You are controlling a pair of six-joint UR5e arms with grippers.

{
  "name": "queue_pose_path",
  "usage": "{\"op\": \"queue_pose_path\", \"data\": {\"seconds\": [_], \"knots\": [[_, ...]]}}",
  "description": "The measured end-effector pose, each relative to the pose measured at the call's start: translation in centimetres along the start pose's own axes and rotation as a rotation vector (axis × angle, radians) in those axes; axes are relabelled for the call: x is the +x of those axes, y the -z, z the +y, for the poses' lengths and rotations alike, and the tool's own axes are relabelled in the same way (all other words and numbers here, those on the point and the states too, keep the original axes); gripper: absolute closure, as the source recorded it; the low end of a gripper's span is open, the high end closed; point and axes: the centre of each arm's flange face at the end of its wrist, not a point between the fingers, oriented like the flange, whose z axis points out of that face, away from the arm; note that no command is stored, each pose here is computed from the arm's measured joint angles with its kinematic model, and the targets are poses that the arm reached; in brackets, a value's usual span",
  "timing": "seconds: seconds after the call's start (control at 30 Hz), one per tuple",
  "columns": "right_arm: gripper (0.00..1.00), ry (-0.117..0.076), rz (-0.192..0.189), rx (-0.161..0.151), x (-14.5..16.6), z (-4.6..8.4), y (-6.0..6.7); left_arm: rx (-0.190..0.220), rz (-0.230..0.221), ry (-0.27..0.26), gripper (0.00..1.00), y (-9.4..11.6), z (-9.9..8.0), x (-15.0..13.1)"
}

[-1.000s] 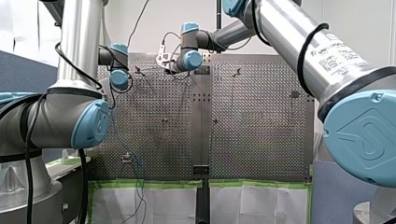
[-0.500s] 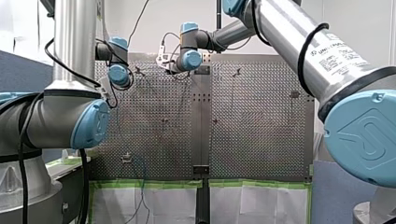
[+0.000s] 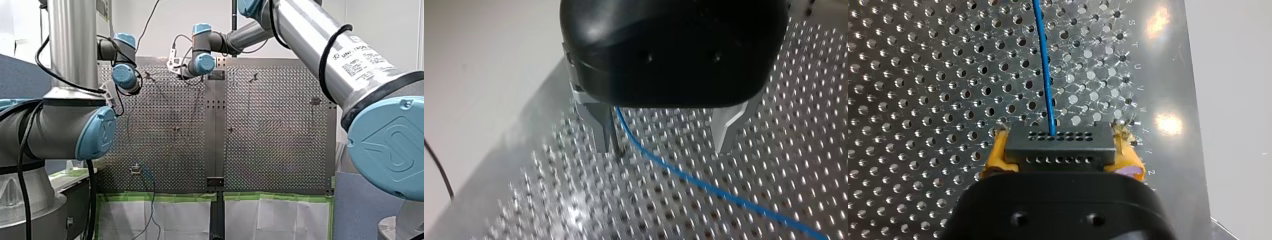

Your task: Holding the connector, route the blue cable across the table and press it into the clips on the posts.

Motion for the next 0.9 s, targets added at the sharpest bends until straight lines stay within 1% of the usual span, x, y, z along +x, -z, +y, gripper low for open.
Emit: {"op": "queue_pose_path", "data": {"seconds": [0.13, 0.37, 0.47, 0.63, 0.73, 0.8, 0.9], "knots": [[1.00, 0.000, 0.000, -0.010, 0.7, 0.2, 0.0, 0.045, -0.015, -0.031, 0.00, 1.3, -1.4, -1.0], [1.00, 0.001, -0.004, -0.026, 1.0, 0.8, 0.0, 0.157, -0.051, -0.086, 0.00, 3.2, -4.3, -3.1], [1.00, 0.001, -0.003, -0.030, 1.1, 1.0, -0.1, 0.198, -0.063, -0.110, 0.00, 4.1, -5.4, -3.7], [1.00, 0.001, -0.003, -0.035, 1.1, 1.2, -0.1, 0.232, -0.060, -0.134, 0.00, 4.8, -6.3, -3.7], [1.00, 0.001, -0.002, -0.037, 1.1, 1.4, -0.1, 0.247, -0.040, -0.141, 0.00, 4.8, -6.7, -3.0], [1.00, 0.001, -0.002, -0.038, 1.1, 1.5, -0.2, 0.254, -0.019, -0.151, 0.00, 4.7, -6.9, -2.4], [1.00, 0.001, -0.001, -0.039, 1.2, 1.6, -0.2, 0.261, -0.003, -0.169, 0.00, 4.3, -7.3, -1.8]]}}
